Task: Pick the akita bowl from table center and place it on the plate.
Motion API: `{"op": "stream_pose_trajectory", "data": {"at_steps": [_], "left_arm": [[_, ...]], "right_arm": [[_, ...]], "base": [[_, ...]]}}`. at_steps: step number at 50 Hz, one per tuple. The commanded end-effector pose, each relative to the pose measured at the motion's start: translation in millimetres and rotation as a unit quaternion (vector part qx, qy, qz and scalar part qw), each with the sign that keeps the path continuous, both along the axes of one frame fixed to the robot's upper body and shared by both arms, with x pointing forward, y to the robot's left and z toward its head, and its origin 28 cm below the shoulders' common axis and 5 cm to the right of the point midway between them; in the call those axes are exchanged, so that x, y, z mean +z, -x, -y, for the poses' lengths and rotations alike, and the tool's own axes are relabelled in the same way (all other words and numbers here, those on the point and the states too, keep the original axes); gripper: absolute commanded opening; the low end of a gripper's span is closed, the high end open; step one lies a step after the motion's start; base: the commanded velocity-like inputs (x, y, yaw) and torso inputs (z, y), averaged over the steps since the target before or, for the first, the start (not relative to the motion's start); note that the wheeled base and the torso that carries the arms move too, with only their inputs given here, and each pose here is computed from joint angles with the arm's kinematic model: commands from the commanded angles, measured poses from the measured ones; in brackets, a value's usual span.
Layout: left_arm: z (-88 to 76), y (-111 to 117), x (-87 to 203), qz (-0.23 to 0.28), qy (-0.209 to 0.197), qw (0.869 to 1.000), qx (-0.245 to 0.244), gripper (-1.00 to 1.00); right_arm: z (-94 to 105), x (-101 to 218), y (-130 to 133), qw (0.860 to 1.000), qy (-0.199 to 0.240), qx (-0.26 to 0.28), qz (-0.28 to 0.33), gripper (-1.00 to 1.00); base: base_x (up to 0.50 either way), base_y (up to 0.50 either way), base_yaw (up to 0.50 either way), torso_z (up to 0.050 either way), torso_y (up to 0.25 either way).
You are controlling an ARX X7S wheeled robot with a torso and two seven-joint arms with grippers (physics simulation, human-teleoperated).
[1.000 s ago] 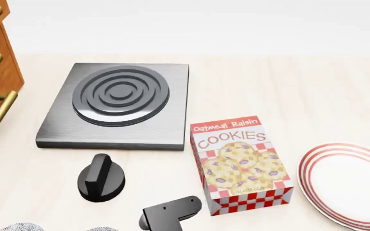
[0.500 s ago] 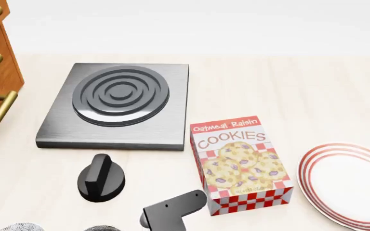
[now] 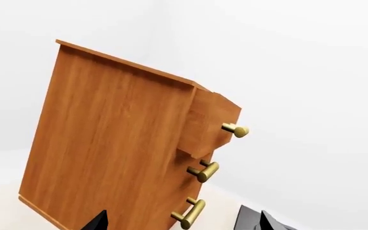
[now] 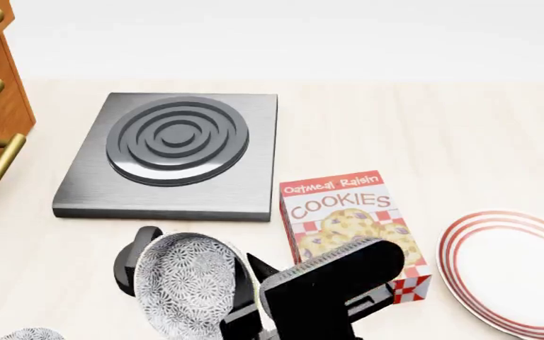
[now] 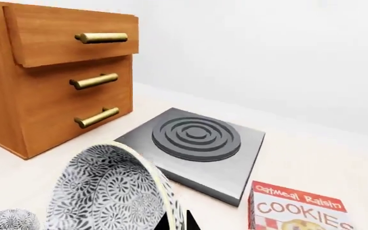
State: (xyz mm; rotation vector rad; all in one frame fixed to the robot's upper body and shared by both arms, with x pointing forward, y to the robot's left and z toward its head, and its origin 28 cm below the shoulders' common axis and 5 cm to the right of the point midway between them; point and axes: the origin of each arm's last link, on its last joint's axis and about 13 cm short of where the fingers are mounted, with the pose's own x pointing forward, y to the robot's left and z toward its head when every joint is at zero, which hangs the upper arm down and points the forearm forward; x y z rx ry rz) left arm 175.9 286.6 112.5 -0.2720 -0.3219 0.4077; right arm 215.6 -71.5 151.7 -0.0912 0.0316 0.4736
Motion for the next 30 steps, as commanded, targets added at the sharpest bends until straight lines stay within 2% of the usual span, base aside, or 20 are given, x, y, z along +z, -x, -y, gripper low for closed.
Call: {"op": "stream_pose_trajectory", "data": {"at_steps": [1, 5, 14, 18, 20, 22, 30], "left_arm": [[0.3, -1, 1, 0.001, -0.001, 1.0, -0.001, 1.0], [0.9, -1, 2, 0.002, -0.002, 1.0, -0.002, 1.0], [0.7, -2, 1, 0.001, -0.001, 1.0, -0.002, 1.0], [1.5, -1, 1, 0.001, -0.002, 1.0, -0.004, 1.0], [1.3, -1, 1, 0.001, -0.001, 1.0, -0.004, 1.0], [0.5, 0, 1, 0.002, -0.001, 1.0, -0.003, 1.0], [0.4, 0, 1, 0.002, -0.001, 1.0, -0.002, 1.0]], "right_arm": [[28.7, 37, 10, 0.99, -0.021, -0.064, 0.124, -1.0], [39.8, 50, 11, 0.978, -0.01, -0.079, 0.193, -1.0], [63.2, 69, 7, 0.948, -0.01, -0.165, 0.272, -1.0], [69.5, 78, 8, 0.936, -0.009, -0.193, 0.293, -1.0], [72.4, 81, 8, 0.932, -0.022, -0.202, 0.301, -1.0], [77.1, 83, 5, 0.926, -0.012, -0.22, 0.305, -1.0], [86.3, 85, -3, 0.926, -0.016, -0.252, 0.282, -1.0]], "base": [[0.0, 0.0, 0.0, 0.0, 0.0], [0.0, 0.0, 0.0, 0.0, 0.0], [0.0, 0.0, 0.0, 0.0, 0.0], [0.0, 0.0, 0.0, 0.0, 0.0], [0.0, 0.0, 0.0, 0.0, 0.0], [0.0, 0.0, 0.0, 0.0, 0.0], [0.0, 0.0, 0.0, 0.0, 0.0]]}}
